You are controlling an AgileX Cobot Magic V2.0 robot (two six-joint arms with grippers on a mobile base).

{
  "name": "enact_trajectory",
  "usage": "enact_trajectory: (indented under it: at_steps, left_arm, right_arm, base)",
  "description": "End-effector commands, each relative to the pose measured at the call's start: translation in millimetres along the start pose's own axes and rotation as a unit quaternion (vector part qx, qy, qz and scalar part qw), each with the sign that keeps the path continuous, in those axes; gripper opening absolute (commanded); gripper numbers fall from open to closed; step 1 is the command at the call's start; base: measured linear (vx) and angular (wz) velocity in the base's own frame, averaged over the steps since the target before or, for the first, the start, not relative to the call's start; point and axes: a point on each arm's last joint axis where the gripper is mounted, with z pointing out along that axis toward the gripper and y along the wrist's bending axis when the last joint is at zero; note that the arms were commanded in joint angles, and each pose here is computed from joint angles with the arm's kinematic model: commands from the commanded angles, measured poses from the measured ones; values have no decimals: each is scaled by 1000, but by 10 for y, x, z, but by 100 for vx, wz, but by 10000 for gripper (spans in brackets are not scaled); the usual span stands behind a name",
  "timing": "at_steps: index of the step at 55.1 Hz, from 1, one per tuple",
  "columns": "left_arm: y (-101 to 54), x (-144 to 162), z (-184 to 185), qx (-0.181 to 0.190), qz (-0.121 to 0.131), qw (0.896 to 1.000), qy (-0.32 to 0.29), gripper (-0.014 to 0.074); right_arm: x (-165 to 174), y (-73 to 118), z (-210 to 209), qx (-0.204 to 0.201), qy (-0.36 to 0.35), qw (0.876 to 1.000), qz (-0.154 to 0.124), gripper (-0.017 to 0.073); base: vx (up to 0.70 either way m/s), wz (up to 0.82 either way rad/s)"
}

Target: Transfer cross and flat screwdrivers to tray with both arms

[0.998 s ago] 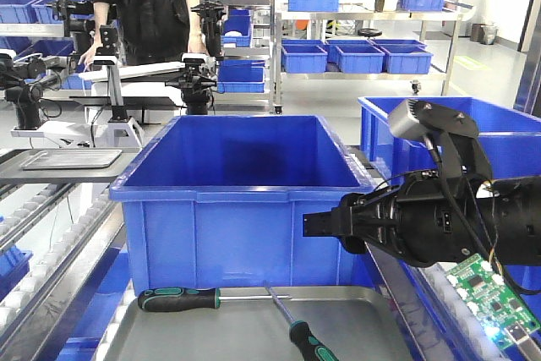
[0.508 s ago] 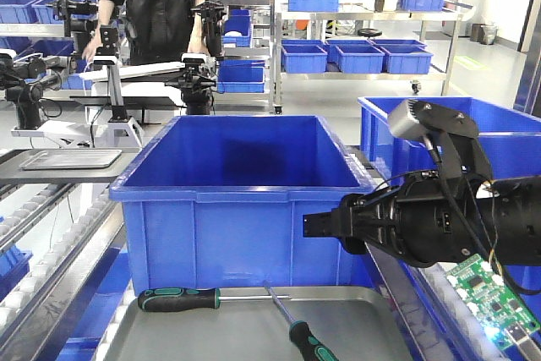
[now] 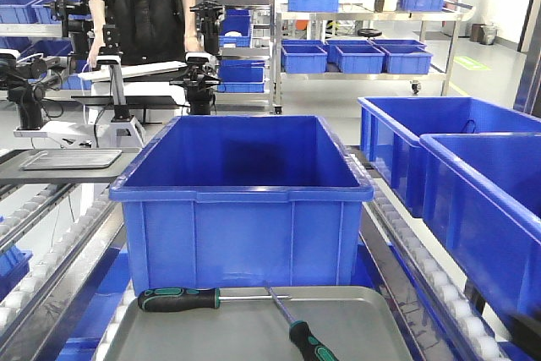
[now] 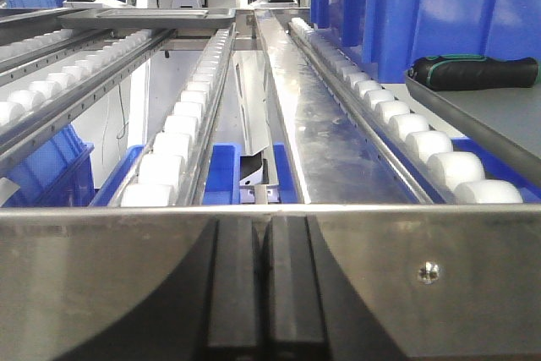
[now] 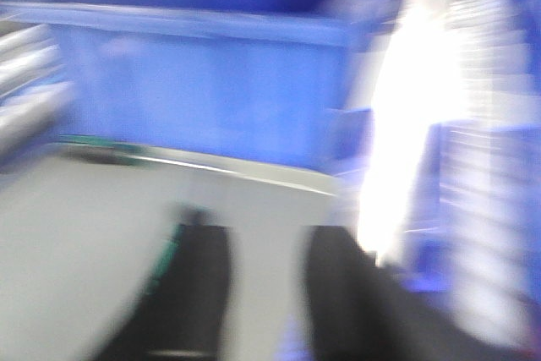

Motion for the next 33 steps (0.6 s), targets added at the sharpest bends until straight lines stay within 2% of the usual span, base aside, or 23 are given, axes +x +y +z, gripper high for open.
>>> enact_trajectory:
  at_steps: [1,4,12,22,28,30,33]
  left_arm:
    - [-9,-150,-30,4,-7,999,-53,-6]
    - [-9,-150,-30,4,-7,999,-53,-6]
    - [-9,-150,-30,4,-7,999,-53,-6]
    - [-9,-150,-30,4,-7,999,-53,-6]
    - [-9,-148,-31,4,-7,999,-52,-6]
    - [-9,-146,-31,4,-7,999,-51,-6]
    - [-9,-146,-28,4,-7,999,-50,-6]
  right_arm:
    - [108,-98,-179,41,-83,996,-11,48]
    - [314,-154,-222,63,-85,994,-19,-16]
    - [789,-230,-343,102,-101,989,-29,-12]
    - [1213,-253,-388,112,-140,982,-56,-10]
    - [1433,-283,-291,108,-169,979,-42,-10]
    - [1448,-285,-287,107,-147,983,-29,-10]
    - [1448,-285,-290,107,-149,983,-24,-10]
  base:
    - [0,0]
    - [0,0]
    - [0,0]
    - [0,0]
    - [0,0]
    - [0,0]
    - [0,1]
